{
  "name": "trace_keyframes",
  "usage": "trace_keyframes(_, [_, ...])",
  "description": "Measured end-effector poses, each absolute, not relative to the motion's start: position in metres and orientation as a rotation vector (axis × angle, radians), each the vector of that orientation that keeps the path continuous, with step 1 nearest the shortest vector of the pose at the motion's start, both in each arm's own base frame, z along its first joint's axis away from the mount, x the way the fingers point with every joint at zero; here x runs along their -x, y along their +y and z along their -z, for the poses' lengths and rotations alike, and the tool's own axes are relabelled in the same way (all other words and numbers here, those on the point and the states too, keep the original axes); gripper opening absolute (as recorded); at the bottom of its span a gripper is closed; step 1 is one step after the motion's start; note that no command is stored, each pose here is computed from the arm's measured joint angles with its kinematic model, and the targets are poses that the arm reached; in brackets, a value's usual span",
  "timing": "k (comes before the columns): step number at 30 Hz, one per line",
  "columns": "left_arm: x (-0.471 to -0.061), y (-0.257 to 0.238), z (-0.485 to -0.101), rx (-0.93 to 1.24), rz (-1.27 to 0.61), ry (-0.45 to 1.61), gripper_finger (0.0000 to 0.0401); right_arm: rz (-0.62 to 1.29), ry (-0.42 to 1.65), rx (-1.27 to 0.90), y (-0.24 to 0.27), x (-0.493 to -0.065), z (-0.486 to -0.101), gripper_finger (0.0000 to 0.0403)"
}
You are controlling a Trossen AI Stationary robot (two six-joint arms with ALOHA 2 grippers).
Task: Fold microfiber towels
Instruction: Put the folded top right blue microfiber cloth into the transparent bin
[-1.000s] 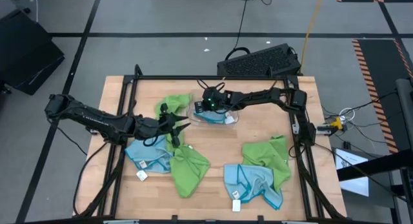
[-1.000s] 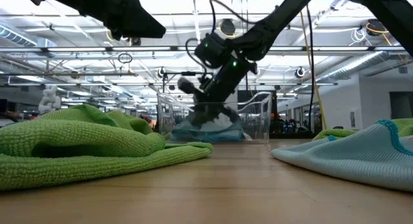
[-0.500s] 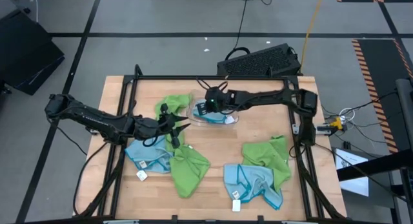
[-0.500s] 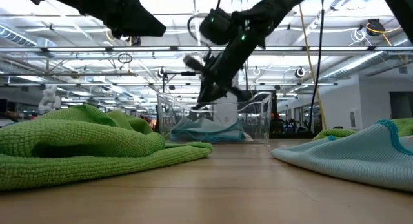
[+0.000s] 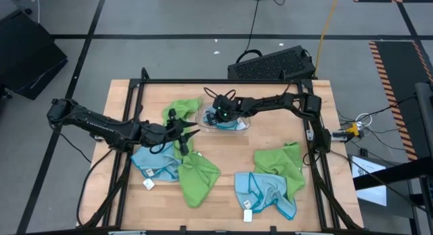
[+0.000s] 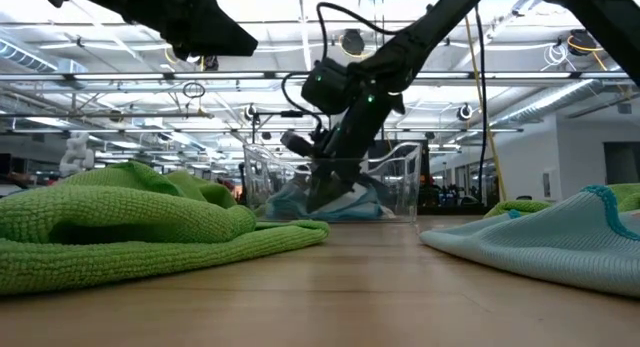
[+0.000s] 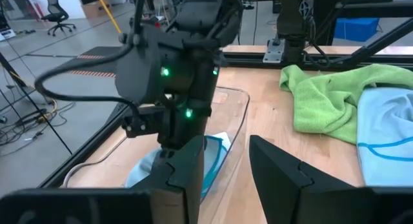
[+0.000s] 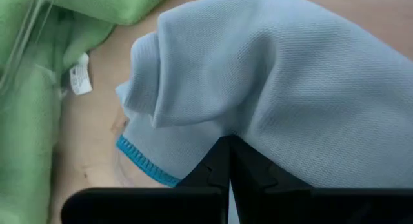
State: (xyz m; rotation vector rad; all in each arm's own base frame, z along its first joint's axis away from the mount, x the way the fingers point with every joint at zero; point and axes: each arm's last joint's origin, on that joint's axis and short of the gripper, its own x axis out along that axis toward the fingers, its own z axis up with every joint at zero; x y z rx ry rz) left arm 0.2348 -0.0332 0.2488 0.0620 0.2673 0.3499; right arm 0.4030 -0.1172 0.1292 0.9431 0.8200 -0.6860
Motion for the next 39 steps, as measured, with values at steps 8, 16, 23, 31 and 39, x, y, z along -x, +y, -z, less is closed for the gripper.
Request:
trace_keyframes(8, [-0.235,-0.033,-0.248,-0.063,-0.349,0.27,0.0127,0.672,0.925,-0.927,-0.114,-0.395,-0.13,0.0])
trace_keyframes(16, [-0.235,-0.033,-0.248,-0.066,-0.349,0.277,0.0127,0.633,0.886,-0.923,-0.117,-0.392,-0.146,0.0])
trace_keyframes(23, [-0.235,-0.033,-0.248,-0.067,-0.349,0.279,0.0127,0.603,0.773,-0.92,-0.123,-0.399,-0.156,0.0])
trace_keyframes(31, [-0.234,-0.033,-0.247,-0.069,-0.35,0.283,0.0127,0.654,0.656,-0.886,-0.132,-0.403,-0.16,0.0])
trace_keyframes(39, [-0.234,-0.033,-0.247,-0.068,-0.349,0.283,0.0127,0.654,0.717,-0.904,-0.136,-0.405,-0.137,0.0])
